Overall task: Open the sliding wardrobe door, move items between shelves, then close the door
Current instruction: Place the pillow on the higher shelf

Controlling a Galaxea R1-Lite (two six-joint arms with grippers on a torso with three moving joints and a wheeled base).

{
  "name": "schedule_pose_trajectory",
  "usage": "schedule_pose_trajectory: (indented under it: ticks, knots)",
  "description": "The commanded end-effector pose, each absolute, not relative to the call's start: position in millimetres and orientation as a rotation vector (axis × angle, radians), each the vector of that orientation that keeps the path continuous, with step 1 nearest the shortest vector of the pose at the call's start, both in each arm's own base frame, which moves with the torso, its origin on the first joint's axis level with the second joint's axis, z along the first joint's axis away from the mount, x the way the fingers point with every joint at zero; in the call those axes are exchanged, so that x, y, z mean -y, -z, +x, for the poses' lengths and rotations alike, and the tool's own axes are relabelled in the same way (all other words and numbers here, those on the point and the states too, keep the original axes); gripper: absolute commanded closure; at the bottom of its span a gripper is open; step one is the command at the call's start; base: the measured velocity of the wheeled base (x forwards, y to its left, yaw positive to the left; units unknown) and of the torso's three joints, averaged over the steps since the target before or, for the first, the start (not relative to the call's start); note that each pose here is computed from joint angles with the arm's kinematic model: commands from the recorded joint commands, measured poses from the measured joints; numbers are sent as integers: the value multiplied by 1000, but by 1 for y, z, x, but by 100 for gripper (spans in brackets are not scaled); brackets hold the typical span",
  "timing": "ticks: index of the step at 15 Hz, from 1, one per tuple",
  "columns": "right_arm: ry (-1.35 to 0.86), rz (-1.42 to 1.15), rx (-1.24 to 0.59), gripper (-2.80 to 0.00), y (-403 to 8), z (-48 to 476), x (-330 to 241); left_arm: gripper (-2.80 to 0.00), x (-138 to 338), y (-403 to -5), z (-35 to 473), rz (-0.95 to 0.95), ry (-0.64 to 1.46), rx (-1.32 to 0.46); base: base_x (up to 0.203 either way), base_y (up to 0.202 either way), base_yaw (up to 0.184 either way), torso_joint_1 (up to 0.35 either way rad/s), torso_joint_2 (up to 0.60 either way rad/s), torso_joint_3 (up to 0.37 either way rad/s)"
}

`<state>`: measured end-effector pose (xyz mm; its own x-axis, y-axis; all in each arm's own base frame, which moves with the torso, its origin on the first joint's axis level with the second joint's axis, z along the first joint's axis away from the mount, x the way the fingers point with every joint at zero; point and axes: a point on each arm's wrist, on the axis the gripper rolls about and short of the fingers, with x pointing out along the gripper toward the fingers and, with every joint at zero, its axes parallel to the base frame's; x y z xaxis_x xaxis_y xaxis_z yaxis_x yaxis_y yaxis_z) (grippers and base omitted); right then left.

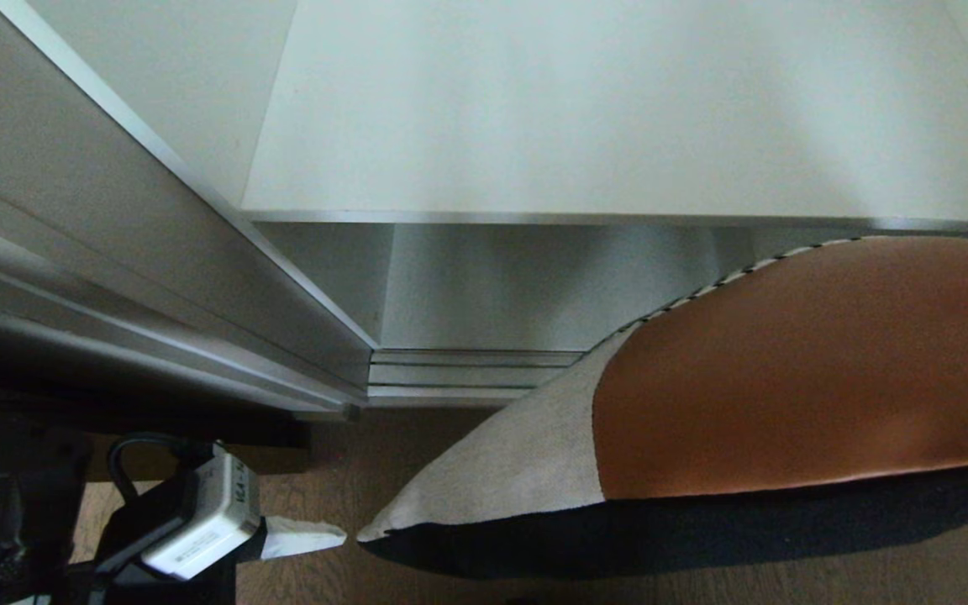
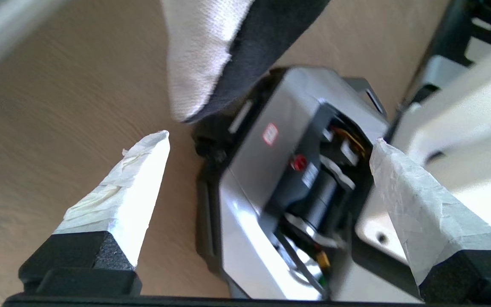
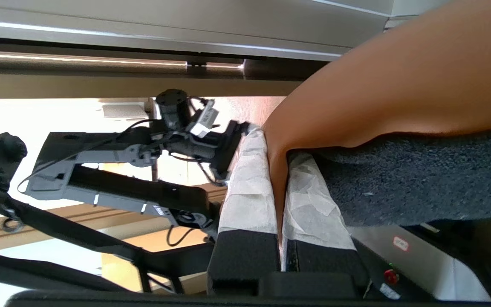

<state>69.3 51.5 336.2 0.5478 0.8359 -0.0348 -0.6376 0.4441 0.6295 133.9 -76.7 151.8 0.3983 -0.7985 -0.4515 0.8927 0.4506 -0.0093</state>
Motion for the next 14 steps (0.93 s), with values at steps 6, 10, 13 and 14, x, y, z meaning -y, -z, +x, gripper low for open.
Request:
schedule_pose_trajectory:
  ticks: [6,10,13,14]
  knots:
    - [-1001,620,-448,0,-340,57,-52,-280,83,-155,147,276,1081,-347,0,0,0,0,0,0]
    - [-1039,608,-496,0,-340,46,-48,-280,90,-152,160,295,1077,-305,0,0,0,0,0,0]
    - [-1045,606,-511,0,-340,45,-48,-280,98,-146,166,312,1103,-295,0,0,0,0,0,0]
    - [-1049,605,-517,0,-340,45,-48,-280,101,-145,167,314,1112,-294,0,0,0,0,0,0]
